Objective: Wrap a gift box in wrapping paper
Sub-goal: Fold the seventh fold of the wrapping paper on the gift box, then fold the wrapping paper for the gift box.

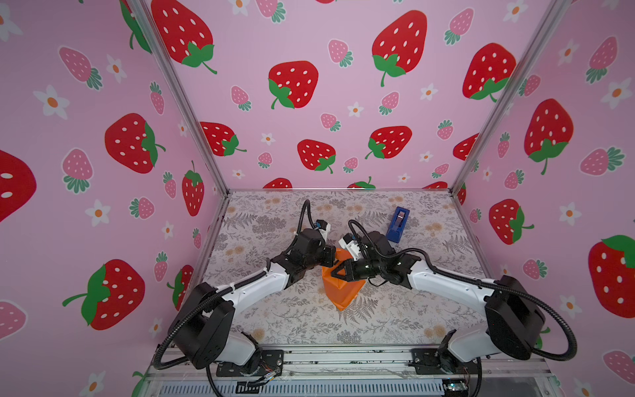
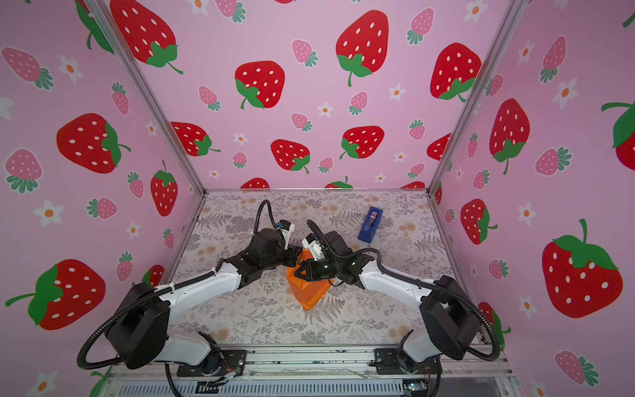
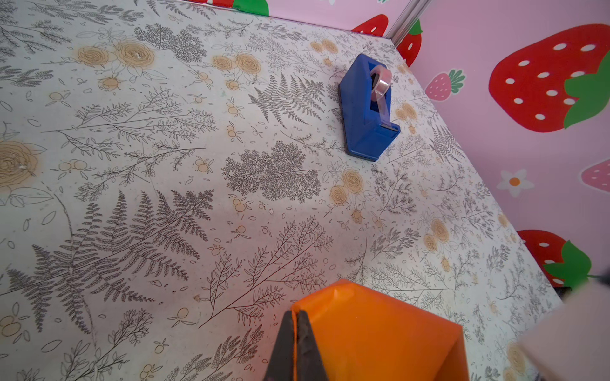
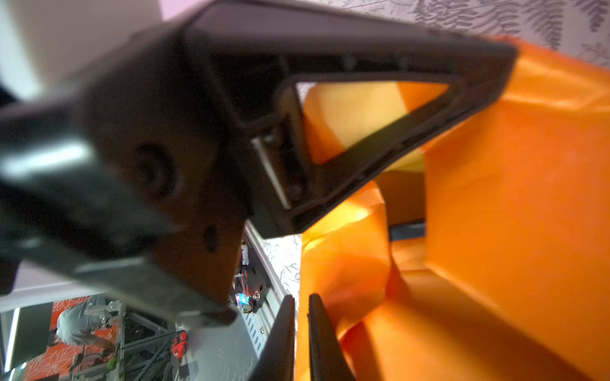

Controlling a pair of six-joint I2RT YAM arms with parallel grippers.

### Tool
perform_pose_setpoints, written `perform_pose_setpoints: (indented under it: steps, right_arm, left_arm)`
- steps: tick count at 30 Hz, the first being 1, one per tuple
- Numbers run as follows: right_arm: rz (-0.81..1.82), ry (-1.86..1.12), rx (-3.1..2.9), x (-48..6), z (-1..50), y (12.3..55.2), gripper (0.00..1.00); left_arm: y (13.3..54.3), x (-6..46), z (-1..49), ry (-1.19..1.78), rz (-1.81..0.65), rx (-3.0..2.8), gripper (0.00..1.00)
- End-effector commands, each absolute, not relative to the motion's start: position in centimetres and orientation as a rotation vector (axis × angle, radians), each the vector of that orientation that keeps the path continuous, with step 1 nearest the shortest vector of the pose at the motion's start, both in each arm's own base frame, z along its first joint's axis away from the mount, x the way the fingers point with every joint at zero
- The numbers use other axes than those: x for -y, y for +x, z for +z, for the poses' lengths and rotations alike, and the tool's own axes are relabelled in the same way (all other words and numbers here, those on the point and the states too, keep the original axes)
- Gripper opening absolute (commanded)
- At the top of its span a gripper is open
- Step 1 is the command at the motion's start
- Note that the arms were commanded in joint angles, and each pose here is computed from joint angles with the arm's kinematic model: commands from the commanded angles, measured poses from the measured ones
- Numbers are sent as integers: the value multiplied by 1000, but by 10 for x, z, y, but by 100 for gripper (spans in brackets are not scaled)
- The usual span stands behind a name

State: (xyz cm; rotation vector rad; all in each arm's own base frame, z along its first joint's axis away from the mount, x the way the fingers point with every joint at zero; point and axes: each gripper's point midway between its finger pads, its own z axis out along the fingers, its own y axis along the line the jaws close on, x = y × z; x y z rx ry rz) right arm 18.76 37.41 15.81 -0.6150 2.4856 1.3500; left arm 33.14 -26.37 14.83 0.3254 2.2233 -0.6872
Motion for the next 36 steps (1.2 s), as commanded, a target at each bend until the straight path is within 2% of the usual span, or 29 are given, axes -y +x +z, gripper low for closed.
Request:
perform_pose_setpoints:
  steps: [1,11,20,25,30,36]
  right_arm:
    - [1194,-539,-2542,-365,147,202,12]
    - [1122,-484,-2587,-353,131,203,11]
    - [1265,-414,-2422,-339,199,206,15]
    - [1146,-227,-2421,-295,204,222,15]
    - [1166,-88,-2442,-269,180,230,19]
    - [1105,-87,-2423,-270,177,247,36]
  left_arm:
    - [334,266,165,348,-659,-2193,0]
    - [321,280,186,431,-625,-2154,0]
    - [313,283,179,485,-512,-2167,0]
    - [309,289,182,534,-453,-2153,0]
    - [303,294,182,563,-423,-2145,0]
    - [300,294,181,574,-394,-2142,0]
